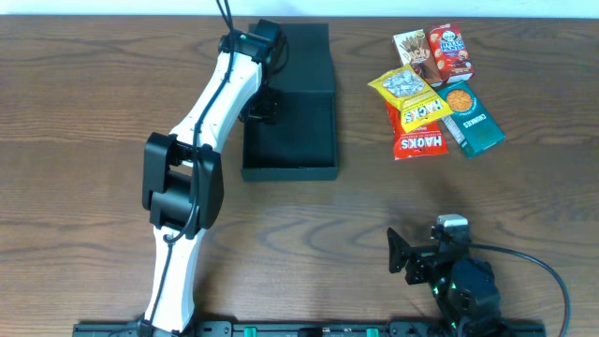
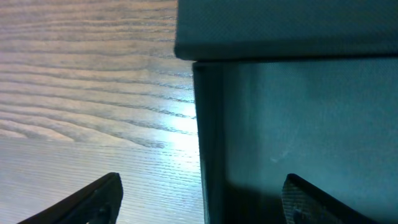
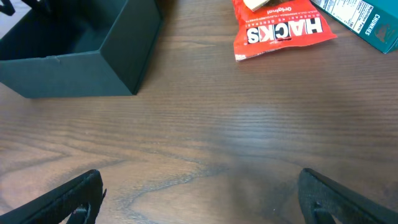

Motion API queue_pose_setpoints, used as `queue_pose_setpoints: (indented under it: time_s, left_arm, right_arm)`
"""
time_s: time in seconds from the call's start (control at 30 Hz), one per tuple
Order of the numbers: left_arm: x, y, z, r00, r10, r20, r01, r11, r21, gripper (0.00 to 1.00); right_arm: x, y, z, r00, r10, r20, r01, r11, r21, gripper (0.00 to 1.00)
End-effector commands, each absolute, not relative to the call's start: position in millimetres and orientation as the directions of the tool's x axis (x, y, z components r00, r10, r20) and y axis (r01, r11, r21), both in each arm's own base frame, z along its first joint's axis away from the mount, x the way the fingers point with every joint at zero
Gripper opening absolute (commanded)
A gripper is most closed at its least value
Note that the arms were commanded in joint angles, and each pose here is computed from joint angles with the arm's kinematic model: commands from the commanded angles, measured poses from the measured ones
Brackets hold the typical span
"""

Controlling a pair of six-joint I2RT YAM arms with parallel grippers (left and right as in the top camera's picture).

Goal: Pack container
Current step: 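Drag the black box with left gripper toward table center, then reach right gripper to the yellow snack bag in the pile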

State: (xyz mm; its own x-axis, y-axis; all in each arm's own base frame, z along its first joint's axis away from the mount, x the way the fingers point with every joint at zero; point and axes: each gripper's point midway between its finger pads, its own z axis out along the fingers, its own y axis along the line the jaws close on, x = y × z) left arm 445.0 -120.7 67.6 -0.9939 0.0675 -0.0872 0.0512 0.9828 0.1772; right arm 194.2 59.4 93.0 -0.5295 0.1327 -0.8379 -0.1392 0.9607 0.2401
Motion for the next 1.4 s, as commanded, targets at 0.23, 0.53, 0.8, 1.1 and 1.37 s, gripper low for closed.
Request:
queue_pose_setpoints:
  time_s: [0.23, 0.53, 0.8, 1.1, 1.37]
  left_arm:
    - [441, -120, 163, -0.96, -0.015, -0.279, -0.034, 0.997, 0.066, 0.85]
    - [425, -119, 236, -0.907, -0.033, -0.419, -0.029, 0.999, -0.016, 0.93]
    - [424, -126, 236, -0.911, -0.025, -0.412, -0.004, 0.999, -0.053, 0.96]
    - [422, -125, 235, -0.914, -0.011, -0.405, 0.007, 0.999, -0.044, 0.98]
    - [423, -125, 236, -0.912, -0.014, -0.411, 0.006, 0.999, -0.046, 0.95]
  right_arm:
    - [194, 59, 90, -0.534, 0.141, -0.834, -0.13, 0.961, 0.246, 0.99]
    - [194, 59, 90, -0.534, 0.141, -0.834, -0.13, 0.961, 0.246, 0.99]
    - [194, 59, 90, -0.534, 0.141, -0.834, -0.13, 0.961, 0.246, 0.99]
    - [210, 100, 176, -0.454, 0.693, -0.56, -0.16, 0.555, 0.817, 0.99]
    - [218, 82, 179, -0.374, 0.801, -0.467, -0.061, 0.481, 0.874, 0.99]
